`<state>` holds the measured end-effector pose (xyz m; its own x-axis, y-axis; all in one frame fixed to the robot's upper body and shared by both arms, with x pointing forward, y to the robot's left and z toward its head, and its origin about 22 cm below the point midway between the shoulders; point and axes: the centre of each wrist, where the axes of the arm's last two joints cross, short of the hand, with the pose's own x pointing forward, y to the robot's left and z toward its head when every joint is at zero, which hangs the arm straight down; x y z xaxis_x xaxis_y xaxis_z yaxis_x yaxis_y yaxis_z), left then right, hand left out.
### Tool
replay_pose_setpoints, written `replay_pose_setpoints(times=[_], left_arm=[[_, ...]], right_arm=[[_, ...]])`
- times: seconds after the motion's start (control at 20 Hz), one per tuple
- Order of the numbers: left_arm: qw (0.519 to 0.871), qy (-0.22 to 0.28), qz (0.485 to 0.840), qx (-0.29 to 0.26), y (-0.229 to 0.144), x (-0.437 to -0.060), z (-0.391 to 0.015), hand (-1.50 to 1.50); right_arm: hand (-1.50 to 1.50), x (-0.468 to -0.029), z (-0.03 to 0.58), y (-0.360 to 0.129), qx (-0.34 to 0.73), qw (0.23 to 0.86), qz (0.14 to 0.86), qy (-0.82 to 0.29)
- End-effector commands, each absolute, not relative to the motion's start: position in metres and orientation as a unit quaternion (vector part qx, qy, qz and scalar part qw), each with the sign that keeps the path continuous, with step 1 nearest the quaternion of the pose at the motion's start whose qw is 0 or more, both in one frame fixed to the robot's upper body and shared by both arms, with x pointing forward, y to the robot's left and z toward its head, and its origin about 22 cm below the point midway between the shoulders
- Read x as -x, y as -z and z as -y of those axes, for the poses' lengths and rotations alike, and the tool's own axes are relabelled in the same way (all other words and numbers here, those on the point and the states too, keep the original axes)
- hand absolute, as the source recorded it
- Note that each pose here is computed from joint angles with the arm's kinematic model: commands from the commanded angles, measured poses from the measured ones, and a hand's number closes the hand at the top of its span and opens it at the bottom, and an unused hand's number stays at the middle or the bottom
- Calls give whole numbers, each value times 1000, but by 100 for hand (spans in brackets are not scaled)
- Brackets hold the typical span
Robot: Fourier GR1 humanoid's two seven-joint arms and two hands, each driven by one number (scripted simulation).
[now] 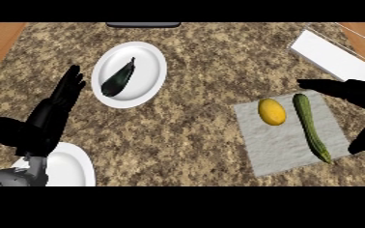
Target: Pick the squash from the placemat and place it in the tiered shelf
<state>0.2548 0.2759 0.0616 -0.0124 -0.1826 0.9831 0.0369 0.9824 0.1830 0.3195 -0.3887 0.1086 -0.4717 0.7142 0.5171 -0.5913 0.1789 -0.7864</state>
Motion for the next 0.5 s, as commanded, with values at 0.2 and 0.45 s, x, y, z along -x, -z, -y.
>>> replay_pose_setpoints(times=[0.2,0.45], left_arm=[[706,75,702,-52,-74,-261,-279,0],[703,71,706,-55,-66,-261,-272,0]], right_arm=[[-150,-314,387,-103,37,507,502,-700],[-150,-312,380,-95,66,499,492,-710]])
